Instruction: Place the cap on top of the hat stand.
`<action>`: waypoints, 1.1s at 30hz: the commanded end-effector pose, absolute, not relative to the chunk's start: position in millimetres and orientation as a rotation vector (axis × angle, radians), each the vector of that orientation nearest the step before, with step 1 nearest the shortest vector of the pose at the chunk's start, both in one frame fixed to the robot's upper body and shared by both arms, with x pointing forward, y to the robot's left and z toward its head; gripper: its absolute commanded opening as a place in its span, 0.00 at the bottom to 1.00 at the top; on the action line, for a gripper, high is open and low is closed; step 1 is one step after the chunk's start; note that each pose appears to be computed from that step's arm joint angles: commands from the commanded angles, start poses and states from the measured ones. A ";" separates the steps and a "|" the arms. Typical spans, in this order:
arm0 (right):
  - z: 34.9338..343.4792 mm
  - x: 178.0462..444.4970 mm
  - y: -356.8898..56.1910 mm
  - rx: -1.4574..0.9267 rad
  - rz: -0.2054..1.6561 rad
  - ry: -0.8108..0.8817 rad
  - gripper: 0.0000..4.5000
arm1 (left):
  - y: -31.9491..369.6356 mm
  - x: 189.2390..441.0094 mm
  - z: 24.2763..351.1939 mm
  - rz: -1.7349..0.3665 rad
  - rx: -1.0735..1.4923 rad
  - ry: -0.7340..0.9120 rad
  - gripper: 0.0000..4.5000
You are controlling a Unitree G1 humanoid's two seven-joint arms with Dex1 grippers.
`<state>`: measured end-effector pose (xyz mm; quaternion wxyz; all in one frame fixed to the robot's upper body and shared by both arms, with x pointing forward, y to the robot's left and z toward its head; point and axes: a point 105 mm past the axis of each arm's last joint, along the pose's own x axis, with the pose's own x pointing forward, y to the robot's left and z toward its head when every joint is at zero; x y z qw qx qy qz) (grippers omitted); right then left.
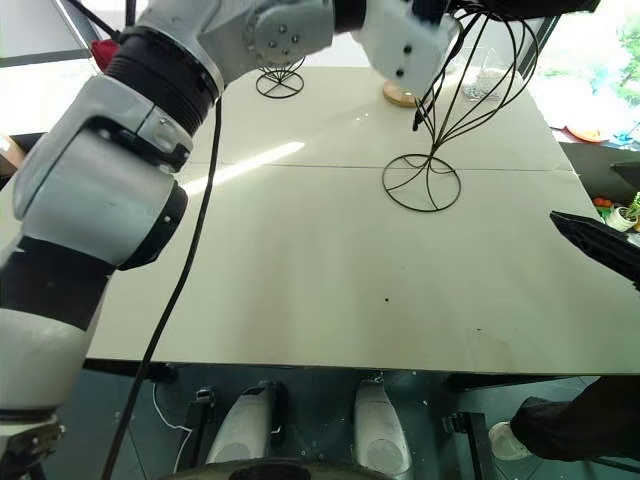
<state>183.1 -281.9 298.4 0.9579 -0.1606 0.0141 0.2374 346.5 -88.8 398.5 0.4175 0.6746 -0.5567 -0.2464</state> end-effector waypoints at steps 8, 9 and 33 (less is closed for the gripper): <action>299.8 159.2 -310.2 -0.319 0.331 0.031 1.00 | -79.3 353.8 344.2 -0.716 1.815 -1.435 0.02; 298.9 157.0 -313.0 -0.317 0.323 0.036 1.00 | -77.8 354.9 338.1 -0.735 1.820 -1.423 0.02; 299.8 158.9 -342.3 -0.333 0.263 0.031 1.00 | -70.1 355.5 257.7 -1.039 1.642 -1.121 0.02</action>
